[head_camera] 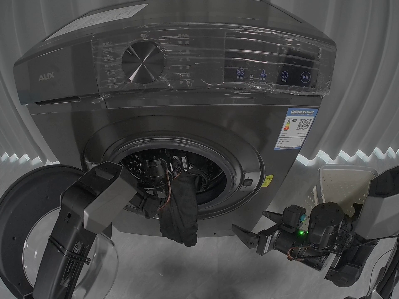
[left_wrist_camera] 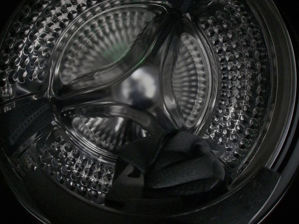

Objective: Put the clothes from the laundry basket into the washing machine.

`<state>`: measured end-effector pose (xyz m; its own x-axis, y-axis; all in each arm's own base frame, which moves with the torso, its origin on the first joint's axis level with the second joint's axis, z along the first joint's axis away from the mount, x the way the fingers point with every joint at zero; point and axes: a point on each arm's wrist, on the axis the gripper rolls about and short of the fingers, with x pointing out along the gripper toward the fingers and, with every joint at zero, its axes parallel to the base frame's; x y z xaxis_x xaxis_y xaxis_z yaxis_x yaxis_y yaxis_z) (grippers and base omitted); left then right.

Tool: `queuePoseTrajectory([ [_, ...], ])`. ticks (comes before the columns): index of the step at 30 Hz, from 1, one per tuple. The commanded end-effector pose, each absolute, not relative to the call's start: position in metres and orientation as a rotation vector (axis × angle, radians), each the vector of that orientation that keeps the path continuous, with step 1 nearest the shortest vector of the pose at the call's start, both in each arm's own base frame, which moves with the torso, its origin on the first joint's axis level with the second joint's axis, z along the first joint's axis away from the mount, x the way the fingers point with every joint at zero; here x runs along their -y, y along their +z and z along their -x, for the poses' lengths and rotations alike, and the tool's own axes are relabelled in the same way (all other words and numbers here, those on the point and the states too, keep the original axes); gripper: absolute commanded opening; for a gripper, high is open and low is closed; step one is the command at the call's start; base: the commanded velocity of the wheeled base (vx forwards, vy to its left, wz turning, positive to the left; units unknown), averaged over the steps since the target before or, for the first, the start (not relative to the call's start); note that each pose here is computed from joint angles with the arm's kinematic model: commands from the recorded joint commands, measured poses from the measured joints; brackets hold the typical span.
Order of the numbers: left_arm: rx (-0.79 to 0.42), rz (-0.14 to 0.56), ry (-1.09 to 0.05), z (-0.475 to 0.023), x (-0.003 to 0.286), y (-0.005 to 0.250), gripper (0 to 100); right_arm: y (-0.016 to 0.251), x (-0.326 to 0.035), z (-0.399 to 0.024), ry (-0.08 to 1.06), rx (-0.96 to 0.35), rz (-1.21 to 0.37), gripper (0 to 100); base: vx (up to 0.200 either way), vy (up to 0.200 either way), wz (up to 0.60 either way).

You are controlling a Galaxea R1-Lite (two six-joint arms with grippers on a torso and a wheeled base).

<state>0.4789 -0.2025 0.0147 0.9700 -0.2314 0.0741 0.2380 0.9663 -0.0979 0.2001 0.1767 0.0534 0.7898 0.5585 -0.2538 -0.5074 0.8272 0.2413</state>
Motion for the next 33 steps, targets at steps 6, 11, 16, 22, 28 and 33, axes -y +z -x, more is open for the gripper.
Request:
queuePoseTrajectory([
  [6, 0.061, 0.123, -0.246, -0.476, 0.207, 0.017, 100, 0.053, -0.177, -0.200, 0.577, -0.320, -0.166, 100, 0.000, 0.000, 0.00],
  [11, 0.024, 0.116, -0.264, -0.459, 0.209, 0.032, 100, 0.053, -0.177, -0.200, 0.579, -0.322, -0.165, 100, 0.000, 0.000, 0.00],
  [16, -0.125, 0.063, -0.291, -0.427, 0.209, 0.016, 100, 0.053, -0.177, -0.200, 0.579, -0.321, -0.165, 100, 0.000, 0.000, 0.00],
  [22, -0.238, 0.023, -0.333, -0.405, 0.207, -0.004, 100, 0.053, -0.178, -0.199, 0.585, -0.324, -0.163, 100, 0.000, 0.000, 0.00],
  [28, -0.295, 0.006, -0.341, -0.403, 0.208, -0.029, 100, 0.053, -0.179, -0.199, 0.586, -0.324, -0.163, 100, 0.000, 0.000, 0.00],
  [33, -0.305, 0.004, -0.336, -0.407, 0.208, -0.041, 0, 0.052, -0.179, -0.199, 0.586, -0.327, -0.162, 100, 0.000, 0.000, 0.00],
])
